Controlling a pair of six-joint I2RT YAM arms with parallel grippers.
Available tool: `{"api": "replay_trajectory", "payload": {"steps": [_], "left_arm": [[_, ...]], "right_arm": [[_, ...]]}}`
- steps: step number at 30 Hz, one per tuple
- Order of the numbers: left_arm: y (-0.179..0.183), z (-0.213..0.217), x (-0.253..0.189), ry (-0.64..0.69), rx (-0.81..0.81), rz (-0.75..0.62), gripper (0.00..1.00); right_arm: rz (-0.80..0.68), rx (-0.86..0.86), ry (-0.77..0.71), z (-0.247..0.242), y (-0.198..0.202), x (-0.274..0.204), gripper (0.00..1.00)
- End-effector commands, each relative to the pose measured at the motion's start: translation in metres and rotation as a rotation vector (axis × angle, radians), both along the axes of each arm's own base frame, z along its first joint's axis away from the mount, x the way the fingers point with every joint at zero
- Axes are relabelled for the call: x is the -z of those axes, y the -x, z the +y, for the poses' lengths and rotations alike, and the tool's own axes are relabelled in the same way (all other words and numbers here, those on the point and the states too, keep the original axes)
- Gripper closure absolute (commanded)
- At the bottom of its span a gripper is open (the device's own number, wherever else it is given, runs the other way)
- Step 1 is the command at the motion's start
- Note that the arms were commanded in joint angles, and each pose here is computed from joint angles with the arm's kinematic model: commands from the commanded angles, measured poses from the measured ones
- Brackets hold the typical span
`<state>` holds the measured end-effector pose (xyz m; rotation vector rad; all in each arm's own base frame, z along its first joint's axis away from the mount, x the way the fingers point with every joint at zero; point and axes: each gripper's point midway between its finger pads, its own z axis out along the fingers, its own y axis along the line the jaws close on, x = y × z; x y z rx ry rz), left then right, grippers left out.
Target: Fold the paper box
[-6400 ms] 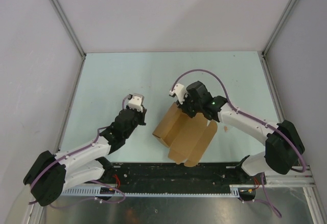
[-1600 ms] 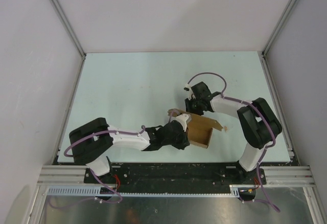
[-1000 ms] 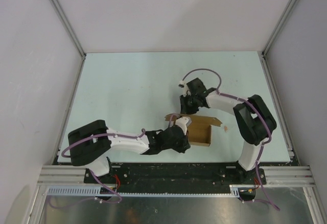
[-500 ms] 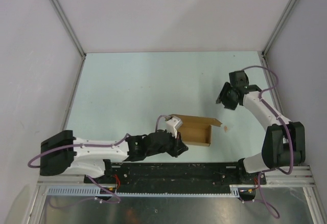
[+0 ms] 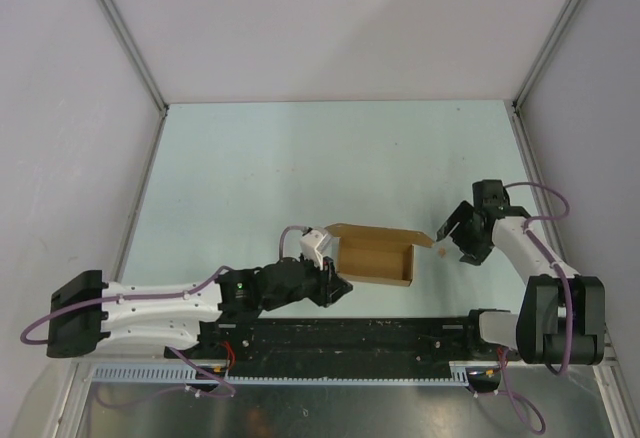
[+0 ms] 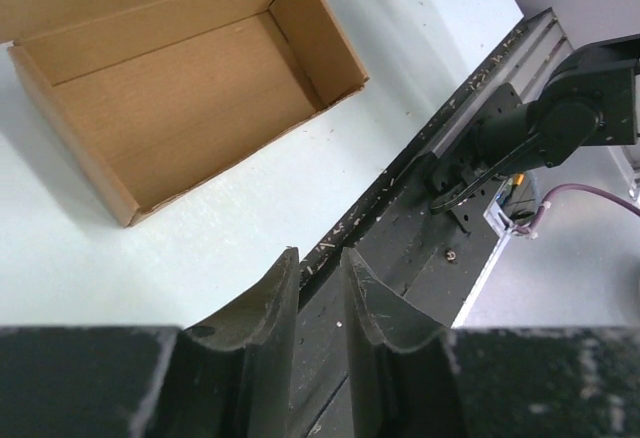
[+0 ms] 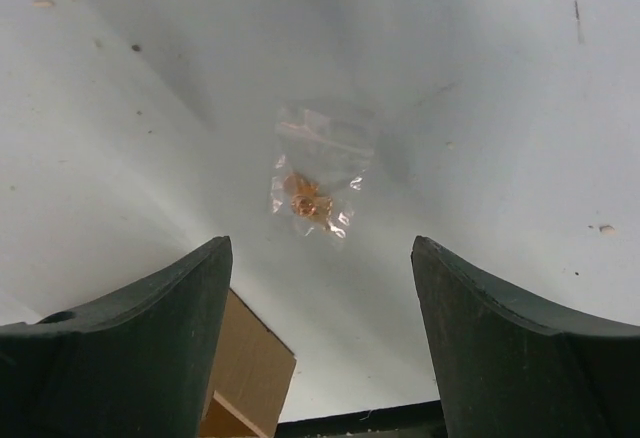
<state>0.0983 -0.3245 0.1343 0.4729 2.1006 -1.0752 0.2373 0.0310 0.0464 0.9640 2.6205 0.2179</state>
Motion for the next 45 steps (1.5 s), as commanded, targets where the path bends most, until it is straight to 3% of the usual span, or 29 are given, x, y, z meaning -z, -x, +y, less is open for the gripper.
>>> {"api": "replay_trajectory", "payload": {"steps": [1,13,16,31,35,45], "left_arm": [[-0.004,0.006,0.002,-0.009,-0.036,-0.003,0.71],[-0.005,0.011,0.007,-0.012,-0.061,0.006,0.71],[-0.006,0.011,0.008,-0.014,-0.065,0.008,0.72],[-0.006,0.011,0.016,-0.038,-0.073,0.018,0.72],[-0.007,0.012,0.016,-0.038,-0.078,0.019,0.72],[-0.014,0.016,-0.003,0.006,-0.116,-0.014,0.73]], "right_arm": [[-0.026,0.018,-0.031,-0.002,-0.009,0.006,0.23],[-0.035,0.148,-0.077,-0.014,-0.015,0.023,0.28],[-0.027,0.152,-0.077,-0.015,-0.014,0.028,0.33],[-0.080,0.140,-0.078,-0.015,-0.018,0.025,0.76],[-0.157,0.126,-0.050,-0.020,-0.025,0.009,1.00],[-0.444,0.096,0.013,-0.029,-0.041,-0.071,1.00]]}}
